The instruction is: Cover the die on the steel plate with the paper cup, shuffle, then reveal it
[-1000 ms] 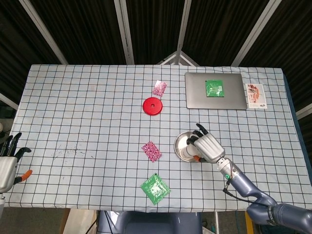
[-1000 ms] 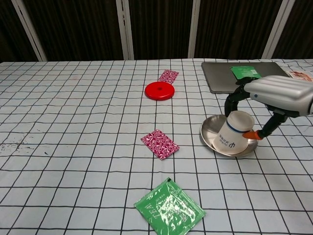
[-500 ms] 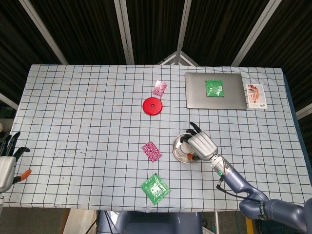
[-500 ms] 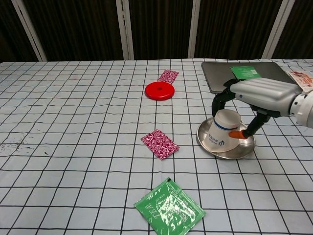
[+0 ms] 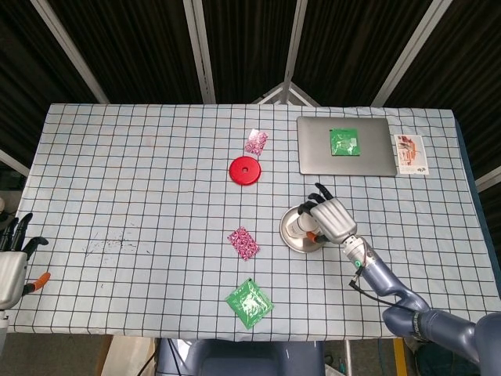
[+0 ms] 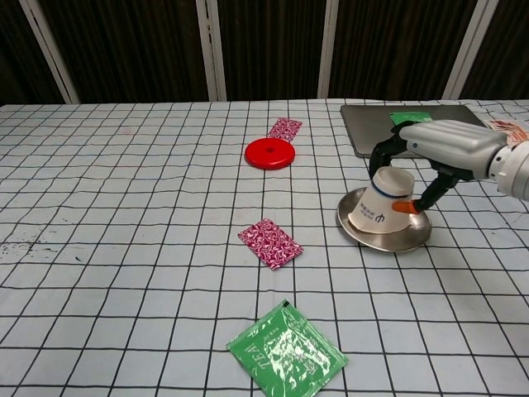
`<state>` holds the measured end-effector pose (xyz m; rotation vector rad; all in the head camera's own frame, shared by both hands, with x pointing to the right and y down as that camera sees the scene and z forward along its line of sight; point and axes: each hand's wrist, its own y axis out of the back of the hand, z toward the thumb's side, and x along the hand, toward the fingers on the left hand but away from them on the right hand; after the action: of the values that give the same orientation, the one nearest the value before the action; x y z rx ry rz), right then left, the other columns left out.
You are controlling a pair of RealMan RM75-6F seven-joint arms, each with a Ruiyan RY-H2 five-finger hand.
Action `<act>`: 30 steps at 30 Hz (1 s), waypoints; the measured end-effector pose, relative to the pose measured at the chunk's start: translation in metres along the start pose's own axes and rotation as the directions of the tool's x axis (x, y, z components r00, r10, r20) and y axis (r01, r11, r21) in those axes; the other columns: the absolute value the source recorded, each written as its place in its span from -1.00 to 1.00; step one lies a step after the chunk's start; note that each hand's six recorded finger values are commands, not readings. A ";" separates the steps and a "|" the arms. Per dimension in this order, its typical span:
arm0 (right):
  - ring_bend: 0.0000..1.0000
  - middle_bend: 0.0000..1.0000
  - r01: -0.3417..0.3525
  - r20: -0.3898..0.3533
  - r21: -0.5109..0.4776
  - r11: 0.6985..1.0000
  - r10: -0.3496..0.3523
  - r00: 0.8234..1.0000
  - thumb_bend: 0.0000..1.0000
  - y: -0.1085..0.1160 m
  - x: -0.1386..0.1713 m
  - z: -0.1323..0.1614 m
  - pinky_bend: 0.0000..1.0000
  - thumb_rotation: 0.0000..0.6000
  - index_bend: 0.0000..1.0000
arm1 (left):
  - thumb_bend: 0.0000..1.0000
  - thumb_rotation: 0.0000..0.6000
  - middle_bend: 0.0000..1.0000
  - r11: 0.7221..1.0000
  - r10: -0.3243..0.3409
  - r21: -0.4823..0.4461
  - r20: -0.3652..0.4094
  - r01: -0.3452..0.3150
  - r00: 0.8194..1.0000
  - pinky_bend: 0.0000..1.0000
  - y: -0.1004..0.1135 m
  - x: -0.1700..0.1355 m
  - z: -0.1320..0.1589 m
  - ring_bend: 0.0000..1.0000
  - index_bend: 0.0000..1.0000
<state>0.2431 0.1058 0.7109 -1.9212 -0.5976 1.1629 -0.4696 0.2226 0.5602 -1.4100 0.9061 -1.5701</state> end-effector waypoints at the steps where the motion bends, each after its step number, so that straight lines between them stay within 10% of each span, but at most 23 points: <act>1: -0.54 0.01 0.003 0.003 0.003 1.000 -0.003 1.000 -0.15 0.001 0.000 -0.003 -1.00 1.00 0.15 | -0.53 1.00 -1.00 1.000 -0.001 0.002 0.000 0.001 1.000 -0.74 0.000 0.000 0.000 -1.00 -0.28; 30: -0.54 0.02 -0.065 -0.047 -0.012 0.998 0.065 0.997 -0.15 -0.013 0.034 0.000 -1.00 1.00 0.18 | -0.53 1.00 -1.00 1.000 -0.010 -0.003 0.022 0.010 1.000 -0.74 -0.002 -0.001 0.006 -1.00 -0.28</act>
<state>0.2588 0.1378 0.7048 -1.9874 -0.5227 1.1535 -0.4642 0.2240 0.5623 -1.4334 0.8898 -1.5586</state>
